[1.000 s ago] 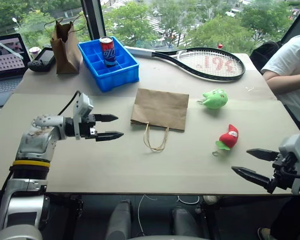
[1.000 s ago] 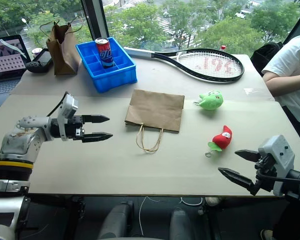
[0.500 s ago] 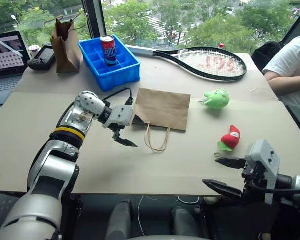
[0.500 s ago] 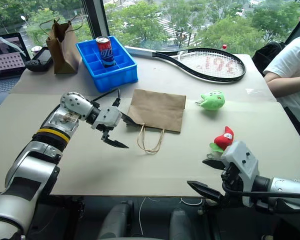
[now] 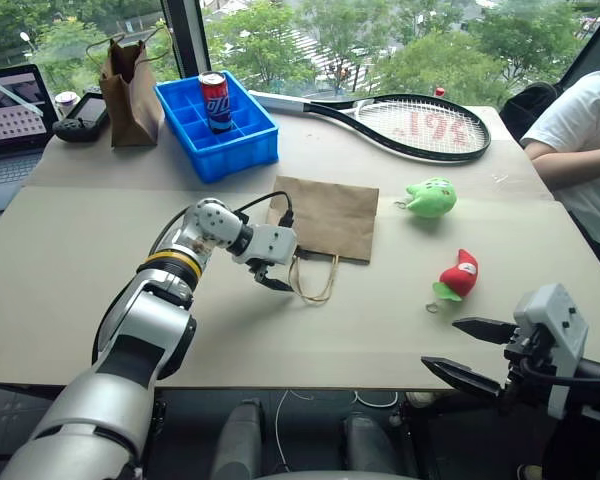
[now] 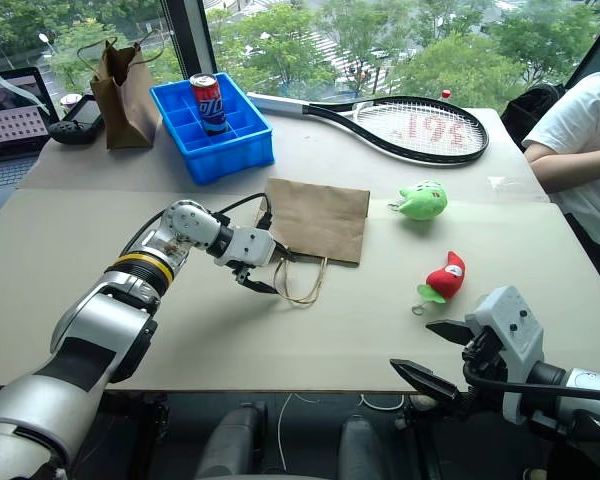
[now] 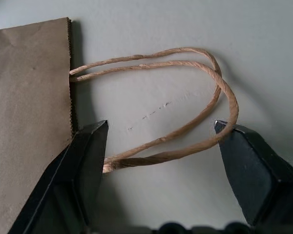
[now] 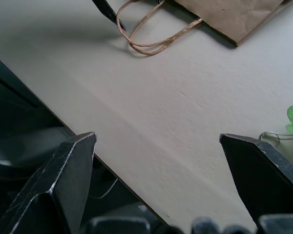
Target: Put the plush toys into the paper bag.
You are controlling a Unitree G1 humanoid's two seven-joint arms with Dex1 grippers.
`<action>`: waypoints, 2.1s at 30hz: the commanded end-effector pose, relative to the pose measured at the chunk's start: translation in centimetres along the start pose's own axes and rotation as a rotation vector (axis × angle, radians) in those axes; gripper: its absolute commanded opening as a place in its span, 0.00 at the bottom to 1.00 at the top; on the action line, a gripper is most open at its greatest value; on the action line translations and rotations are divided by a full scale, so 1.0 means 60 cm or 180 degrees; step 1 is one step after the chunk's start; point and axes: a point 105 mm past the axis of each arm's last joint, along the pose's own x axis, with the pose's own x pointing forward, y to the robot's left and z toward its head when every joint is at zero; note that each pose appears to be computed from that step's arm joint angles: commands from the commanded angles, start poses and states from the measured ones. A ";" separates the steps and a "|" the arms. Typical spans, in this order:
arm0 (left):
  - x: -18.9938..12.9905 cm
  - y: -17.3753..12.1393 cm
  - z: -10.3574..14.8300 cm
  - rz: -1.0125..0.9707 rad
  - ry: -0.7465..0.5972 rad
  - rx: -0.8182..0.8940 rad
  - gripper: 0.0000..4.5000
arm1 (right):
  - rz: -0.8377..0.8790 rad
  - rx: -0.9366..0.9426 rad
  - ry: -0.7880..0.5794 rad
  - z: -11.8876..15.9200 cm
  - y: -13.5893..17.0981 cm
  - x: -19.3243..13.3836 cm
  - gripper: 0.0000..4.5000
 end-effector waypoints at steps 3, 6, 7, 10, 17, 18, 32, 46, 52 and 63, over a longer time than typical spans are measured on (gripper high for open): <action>-0.021 0.031 0.035 0.0213 -0.0401 -0.0130 0.30 | -0.0004 0.0072 0.0037 -0.006 0.011 -0.006 1.00; -0.035 0.043 0.069 0.0188 -0.0969 -0.0438 0.11 | 0.0071 0.0154 0.0091 -0.018 0.027 -0.004 1.00; -0.040 0.046 0.079 0.0164 -0.1107 -0.0507 0.03 | 0.0074 0.0157 0.0090 -0.019 0.028 -0.003 1.00; -0.051 0.055 0.104 0.0142 -0.1396 -0.0690 0.01 | 0.0077 0.0154 0.0070 -0.018 0.027 0.004 1.00; -0.087 0.044 0.163 -0.0021 -0.1733 -0.1143 0.01 | 0.0123 0.0253 -0.0233 -0.002 0.034 0.037 1.00; -0.089 0.041 0.169 -0.0019 -0.1751 -0.1225 0.01 | 0.0117 0.0241 -0.0268 0.001 0.035 0.044 1.00; -0.068 0.005 0.211 0.0411 -0.1573 -0.2265 0.00 | -0.0441 0.0548 -0.0903 0.047 0.020 0.165 0.10; -0.061 0.004 0.224 0.0372 -0.1589 -0.2752 0.00 | -0.0636 0.0560 -0.0764 0.030 -0.043 0.276 0.01; -0.134 0.043 0.197 0.0611 -0.1622 -0.2779 0.00 | -0.0511 0.0444 -0.0617 -0.003 -0.050 0.321 0.01; -0.245 0.103 0.275 0.0920 -0.1819 -0.1472 0.00 | -0.0535 0.0196 -0.0360 -0.025 -0.068 0.342 0.01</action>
